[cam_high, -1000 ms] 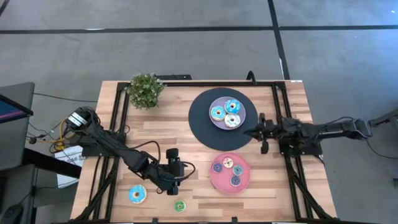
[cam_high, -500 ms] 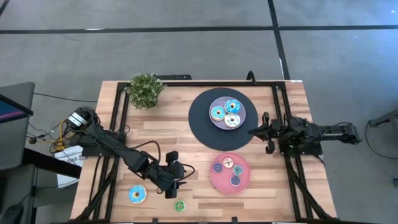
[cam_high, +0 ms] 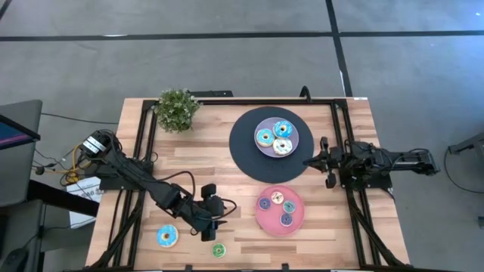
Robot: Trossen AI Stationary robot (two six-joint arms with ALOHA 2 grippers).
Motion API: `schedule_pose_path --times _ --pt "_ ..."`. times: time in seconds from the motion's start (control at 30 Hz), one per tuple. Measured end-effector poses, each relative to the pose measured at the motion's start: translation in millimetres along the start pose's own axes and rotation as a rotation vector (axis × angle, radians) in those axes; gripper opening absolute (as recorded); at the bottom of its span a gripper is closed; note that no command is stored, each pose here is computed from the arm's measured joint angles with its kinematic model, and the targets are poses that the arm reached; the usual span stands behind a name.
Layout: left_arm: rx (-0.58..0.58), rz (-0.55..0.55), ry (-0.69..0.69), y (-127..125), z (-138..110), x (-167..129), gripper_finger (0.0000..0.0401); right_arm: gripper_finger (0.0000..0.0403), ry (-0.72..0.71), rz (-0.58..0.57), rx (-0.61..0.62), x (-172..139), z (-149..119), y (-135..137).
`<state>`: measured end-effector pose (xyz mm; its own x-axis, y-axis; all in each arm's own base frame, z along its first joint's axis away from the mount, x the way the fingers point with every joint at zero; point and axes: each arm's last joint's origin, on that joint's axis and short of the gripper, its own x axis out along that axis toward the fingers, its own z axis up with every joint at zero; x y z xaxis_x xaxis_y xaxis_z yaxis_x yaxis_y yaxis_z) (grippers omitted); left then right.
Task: Pick & Place donuts
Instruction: Put the small green donut into the pink plate
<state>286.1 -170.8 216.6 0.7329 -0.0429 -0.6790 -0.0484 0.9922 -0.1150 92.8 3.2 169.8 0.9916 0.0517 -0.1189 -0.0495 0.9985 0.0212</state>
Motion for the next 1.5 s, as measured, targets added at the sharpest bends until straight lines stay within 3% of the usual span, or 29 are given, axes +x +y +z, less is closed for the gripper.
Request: schedule_pose_path --times 0.13,0.33,0.83,1.17,1.3,1.5 --pt "0.005 0.003 -0.002 0 0 0 0.0214 0.0 0.001 -0.006 -0.075 0 0 0" --pt "0.058 0.006 -0.002 1 1 0 0.0222 0.0 0.001 -0.005 -0.071 0 0 0" --pt "0.097 -0.05 0.041 2 0 1 0.0311 0.0 0.001 -0.005 -0.071 0 0 0" --pt "-0.169 -0.05 0.05 -19 -5 -12 0.0313 0.0 0.001 -0.005 -0.071 0 0 0" --pt "-0.214 0.04 0.031 -22 -4 -19 0.0313 0.0 0.001 -0.005 -0.071 0 0 0" --pt "-0.247 0.056 0.031 -32 7 -8 0.0313 0.0 0.001 -0.005 -0.071 0 0 0"
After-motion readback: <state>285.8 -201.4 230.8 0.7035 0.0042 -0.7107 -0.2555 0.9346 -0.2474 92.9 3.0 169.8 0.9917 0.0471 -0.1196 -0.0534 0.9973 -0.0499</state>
